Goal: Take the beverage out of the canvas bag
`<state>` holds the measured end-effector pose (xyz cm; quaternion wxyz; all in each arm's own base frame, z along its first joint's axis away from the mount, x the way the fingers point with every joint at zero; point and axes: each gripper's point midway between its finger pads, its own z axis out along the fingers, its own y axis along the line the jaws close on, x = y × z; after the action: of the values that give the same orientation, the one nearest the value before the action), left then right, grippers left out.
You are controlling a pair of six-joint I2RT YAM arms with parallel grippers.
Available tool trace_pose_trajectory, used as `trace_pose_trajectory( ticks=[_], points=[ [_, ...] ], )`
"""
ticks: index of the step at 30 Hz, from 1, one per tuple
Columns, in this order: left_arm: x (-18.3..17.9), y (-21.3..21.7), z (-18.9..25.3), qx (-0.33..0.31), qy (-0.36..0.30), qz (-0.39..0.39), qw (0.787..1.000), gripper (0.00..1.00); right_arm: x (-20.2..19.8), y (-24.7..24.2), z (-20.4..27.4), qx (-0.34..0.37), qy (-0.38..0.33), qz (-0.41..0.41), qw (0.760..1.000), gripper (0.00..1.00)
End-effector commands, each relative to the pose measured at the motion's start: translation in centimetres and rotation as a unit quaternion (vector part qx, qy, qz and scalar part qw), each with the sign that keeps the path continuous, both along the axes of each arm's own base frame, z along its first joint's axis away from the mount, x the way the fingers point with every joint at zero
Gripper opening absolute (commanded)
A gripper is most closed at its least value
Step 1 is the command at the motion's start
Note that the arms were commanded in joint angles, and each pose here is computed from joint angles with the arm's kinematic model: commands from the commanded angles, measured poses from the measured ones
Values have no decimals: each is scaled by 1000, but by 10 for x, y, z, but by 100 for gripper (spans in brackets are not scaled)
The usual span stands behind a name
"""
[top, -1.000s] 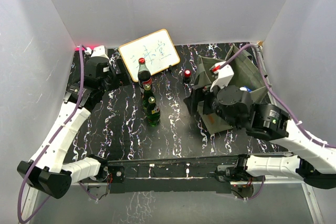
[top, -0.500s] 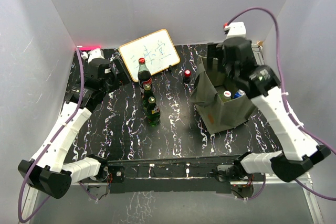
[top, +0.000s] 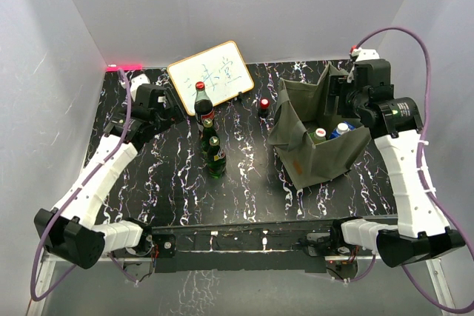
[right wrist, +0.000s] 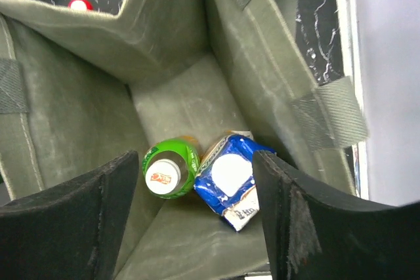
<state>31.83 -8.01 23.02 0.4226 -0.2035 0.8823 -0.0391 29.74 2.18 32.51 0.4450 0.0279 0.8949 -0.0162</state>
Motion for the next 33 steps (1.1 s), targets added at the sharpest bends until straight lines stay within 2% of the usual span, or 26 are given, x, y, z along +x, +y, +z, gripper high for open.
trace_pose_trajectory(
  ticks=[1,3,5,11,15,22,27,33],
  points=[
    [6,2,-8,2,8,15,1000,95,1,9,-26,21,34,12,999,67],
    [9,2,-12,9,15,13,1000,95,-3,13,-35,29,47,20,998,51],
    [11,3,-14,16,18,17,1000,95,-10,12,-44,32,60,15,998,42],
    [14,6,-22,22,33,25,999,95,-36,1,-78,40,86,-37,995,39],
    [12,10,-27,25,43,29,998,95,-43,2,-92,72,72,-68,993,41],
    [11,23,-29,34,56,43,997,95,-73,9,-142,120,142,-118,975,47],
    [11,28,-38,37,73,42,996,95,-76,-2,-142,98,119,-126,980,53],
    [23,25,-47,29,86,38,995,95,-51,1,-124,88,88,-100,987,61]
  ],
)
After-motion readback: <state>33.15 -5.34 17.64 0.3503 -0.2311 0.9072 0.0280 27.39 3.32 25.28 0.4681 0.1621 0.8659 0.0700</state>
